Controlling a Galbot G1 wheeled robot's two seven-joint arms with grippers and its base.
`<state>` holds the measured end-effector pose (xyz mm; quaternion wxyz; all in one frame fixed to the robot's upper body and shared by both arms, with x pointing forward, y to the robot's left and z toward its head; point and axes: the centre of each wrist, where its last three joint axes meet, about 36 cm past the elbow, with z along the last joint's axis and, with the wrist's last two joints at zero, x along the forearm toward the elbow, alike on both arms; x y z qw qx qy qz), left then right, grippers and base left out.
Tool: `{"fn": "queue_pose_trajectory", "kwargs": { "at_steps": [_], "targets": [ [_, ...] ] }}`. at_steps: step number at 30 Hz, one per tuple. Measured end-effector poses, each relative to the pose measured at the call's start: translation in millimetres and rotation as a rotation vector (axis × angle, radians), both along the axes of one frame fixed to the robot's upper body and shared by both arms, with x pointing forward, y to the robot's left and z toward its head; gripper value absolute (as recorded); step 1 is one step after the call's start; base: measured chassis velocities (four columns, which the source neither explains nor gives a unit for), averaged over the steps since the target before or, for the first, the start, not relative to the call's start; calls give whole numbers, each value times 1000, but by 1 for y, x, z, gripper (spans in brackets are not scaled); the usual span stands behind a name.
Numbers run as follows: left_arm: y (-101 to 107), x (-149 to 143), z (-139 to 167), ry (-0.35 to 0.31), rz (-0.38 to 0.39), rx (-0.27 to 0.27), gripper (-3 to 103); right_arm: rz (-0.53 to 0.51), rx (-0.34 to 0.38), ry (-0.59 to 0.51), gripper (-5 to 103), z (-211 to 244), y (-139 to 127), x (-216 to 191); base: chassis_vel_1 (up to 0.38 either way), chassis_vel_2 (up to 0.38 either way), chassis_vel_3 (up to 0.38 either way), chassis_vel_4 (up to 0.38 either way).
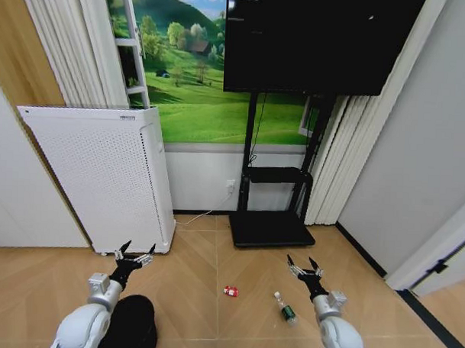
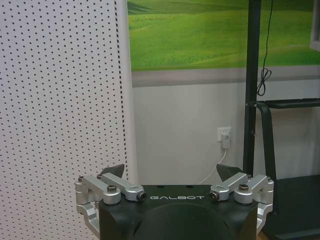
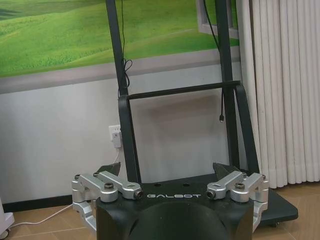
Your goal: Pick up the trash bin and place the garbage on the floor into it.
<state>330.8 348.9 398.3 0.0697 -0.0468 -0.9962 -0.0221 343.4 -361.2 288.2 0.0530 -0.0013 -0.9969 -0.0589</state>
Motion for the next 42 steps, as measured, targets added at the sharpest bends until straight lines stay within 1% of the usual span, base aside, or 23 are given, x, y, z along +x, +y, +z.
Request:
{"fn": "queue_pose_trajectory", "kwargs": {
  "at_steps": [15, 22, 31, 42],
  "targets": [
    [2, 1, 0, -8, 2, 3, 100, -9, 5, -6, 100, -1, 1, -1, 0, 0, 0, 0],
    [-1, 4, -1, -9, -1, -2, 100, -15, 6, -5, 100, -2, 1, -1, 0, 0, 0, 0],
    [-2, 0, -4, -2, 6, -2, 100, -20, 4, -7, 100, -2, 1, -1, 0, 0, 0, 0],
    [-1, 0, -1, -11, 15, -2, 100, -25, 11, -9, 100, -3, 5, -1, 0, 0, 0, 0]
  ]
}}
